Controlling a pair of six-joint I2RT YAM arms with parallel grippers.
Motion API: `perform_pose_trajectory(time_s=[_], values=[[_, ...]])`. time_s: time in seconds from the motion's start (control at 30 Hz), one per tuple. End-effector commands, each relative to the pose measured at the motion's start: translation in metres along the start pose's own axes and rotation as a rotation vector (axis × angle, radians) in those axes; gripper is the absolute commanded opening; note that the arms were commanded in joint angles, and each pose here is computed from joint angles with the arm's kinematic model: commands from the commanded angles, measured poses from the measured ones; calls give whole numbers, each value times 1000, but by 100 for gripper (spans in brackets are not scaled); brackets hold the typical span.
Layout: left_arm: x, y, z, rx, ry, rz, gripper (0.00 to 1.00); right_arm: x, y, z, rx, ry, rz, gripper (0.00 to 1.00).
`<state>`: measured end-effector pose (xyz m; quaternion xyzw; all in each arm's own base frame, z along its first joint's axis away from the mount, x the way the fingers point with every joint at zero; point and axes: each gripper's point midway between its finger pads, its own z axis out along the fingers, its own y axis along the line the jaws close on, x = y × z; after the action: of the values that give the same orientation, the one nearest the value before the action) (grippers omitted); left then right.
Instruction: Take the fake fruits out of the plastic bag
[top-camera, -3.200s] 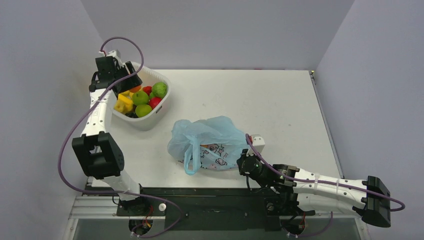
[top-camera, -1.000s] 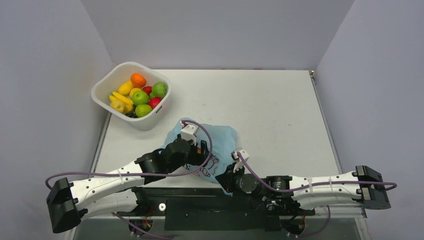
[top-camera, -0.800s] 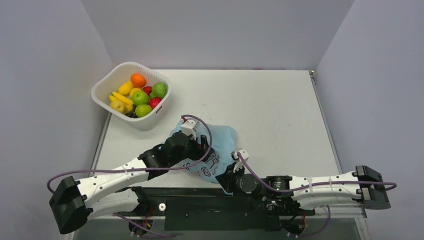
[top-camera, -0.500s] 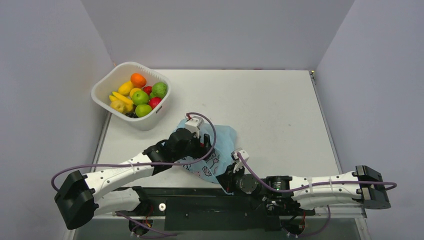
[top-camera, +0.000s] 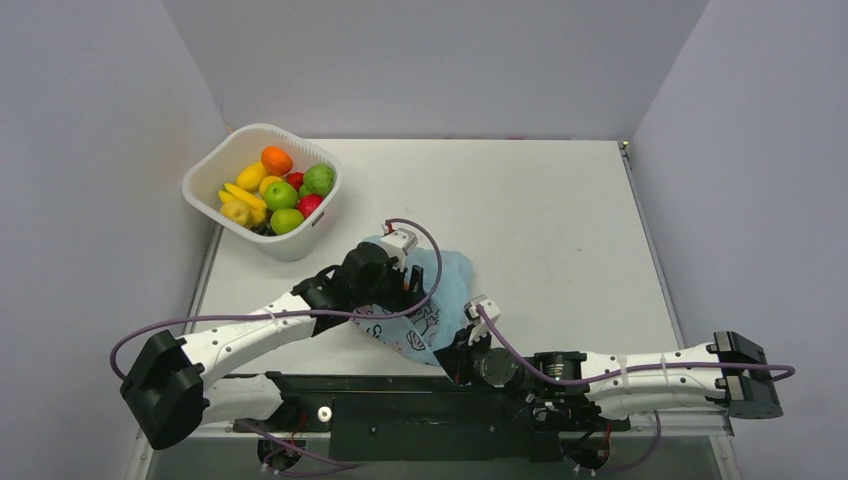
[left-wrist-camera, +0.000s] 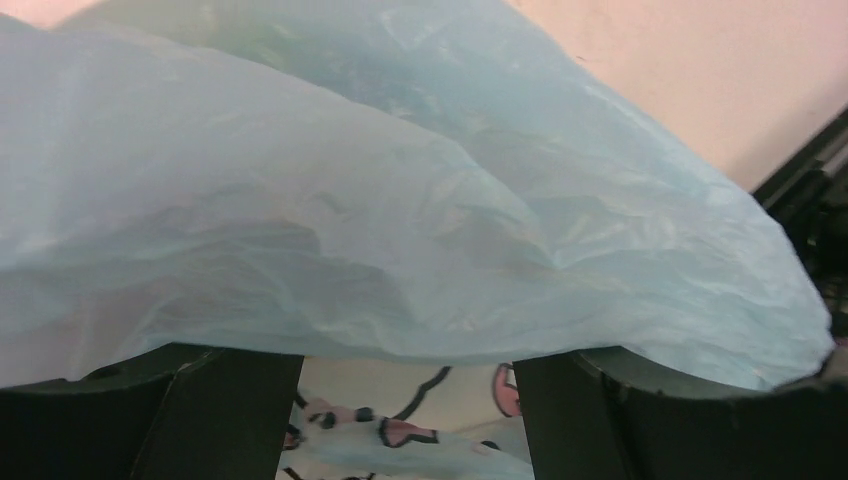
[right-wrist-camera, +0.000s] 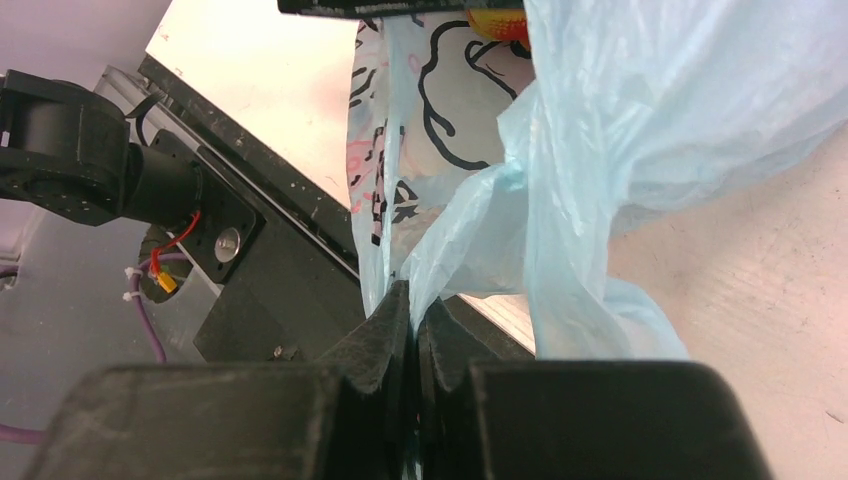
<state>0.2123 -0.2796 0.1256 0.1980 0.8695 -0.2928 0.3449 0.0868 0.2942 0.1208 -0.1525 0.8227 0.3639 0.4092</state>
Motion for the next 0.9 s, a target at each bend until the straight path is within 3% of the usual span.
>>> perform_pose_trajectory(time_s=[0.0, 0.17, 0.33, 0.57, 0.87], values=[[-24, 36, -19, -182, -89, 160, 69, -10, 6, -1, -11, -39, 22, 0], [-17, 64, -30, -314, -2, 247, 69, -11, 8, 0, -7, -35, 14, 0], [-27, 80, -43, -420, -113, 178, 71, -9, 9, 2, -5, -27, 6, 0], [-37, 74, -23, -327, -199, 113, 75, -9, 11, 4, -8, -21, -1, 0], [-43, 61, 5, -261, -165, 100, 59, -10, 11, 2, -8, -29, 9, 0]])
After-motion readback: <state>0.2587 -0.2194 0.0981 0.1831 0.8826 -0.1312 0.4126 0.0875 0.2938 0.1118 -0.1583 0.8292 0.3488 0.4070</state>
